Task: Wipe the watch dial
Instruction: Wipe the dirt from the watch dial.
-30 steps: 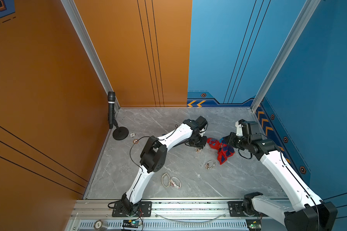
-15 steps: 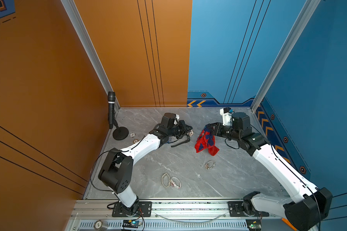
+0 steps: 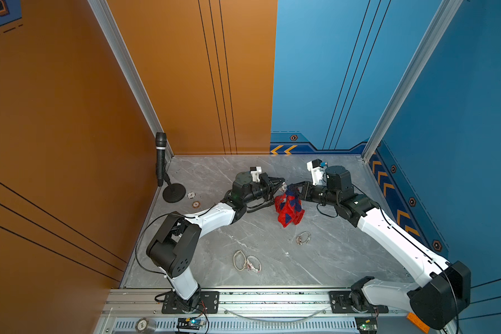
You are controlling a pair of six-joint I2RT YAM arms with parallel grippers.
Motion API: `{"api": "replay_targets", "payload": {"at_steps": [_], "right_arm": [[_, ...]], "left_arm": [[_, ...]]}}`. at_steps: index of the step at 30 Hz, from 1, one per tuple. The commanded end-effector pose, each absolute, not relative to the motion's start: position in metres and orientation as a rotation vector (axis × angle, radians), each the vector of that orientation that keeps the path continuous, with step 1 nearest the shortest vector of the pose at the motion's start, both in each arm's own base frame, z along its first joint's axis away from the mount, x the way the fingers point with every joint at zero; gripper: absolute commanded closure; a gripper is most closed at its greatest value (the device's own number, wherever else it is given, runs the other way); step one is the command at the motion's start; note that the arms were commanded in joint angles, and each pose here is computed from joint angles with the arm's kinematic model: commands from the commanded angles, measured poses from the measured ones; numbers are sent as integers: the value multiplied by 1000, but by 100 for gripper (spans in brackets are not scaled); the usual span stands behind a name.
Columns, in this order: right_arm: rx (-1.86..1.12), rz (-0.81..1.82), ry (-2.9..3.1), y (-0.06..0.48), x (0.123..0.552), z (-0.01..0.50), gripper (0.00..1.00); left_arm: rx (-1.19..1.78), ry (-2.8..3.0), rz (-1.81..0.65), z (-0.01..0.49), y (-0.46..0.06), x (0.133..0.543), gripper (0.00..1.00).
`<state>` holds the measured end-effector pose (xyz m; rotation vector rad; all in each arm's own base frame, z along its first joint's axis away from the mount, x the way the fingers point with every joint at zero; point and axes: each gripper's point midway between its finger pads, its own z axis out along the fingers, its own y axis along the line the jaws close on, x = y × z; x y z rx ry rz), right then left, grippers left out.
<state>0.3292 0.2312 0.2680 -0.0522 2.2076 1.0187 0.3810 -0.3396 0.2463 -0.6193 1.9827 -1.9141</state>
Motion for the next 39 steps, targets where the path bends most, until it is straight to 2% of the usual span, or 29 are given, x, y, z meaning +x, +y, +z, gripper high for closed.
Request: {"api": "replay_targets", "payload": {"at_steps": [1,8,14,27,39], "right_arm": [[-43,1007,2196,231,333,267,100],[-60,1046,2185,242,333,270,100],[-52,1032,2212,244,335,257,100],[65,968,2267,211,344,217,100],[9,1009,2100,201,312,296,100]], "left_arm": [[-521,1908,-2021,271,-347,366,100],[-496,1925,-2024,268,-351,356,100],[-495,1863,-2106,287,-357,352,100],[-506,1748,-2253,311,-365,344,100],[-479,1849,-2142,284,-347,356,100]]}}
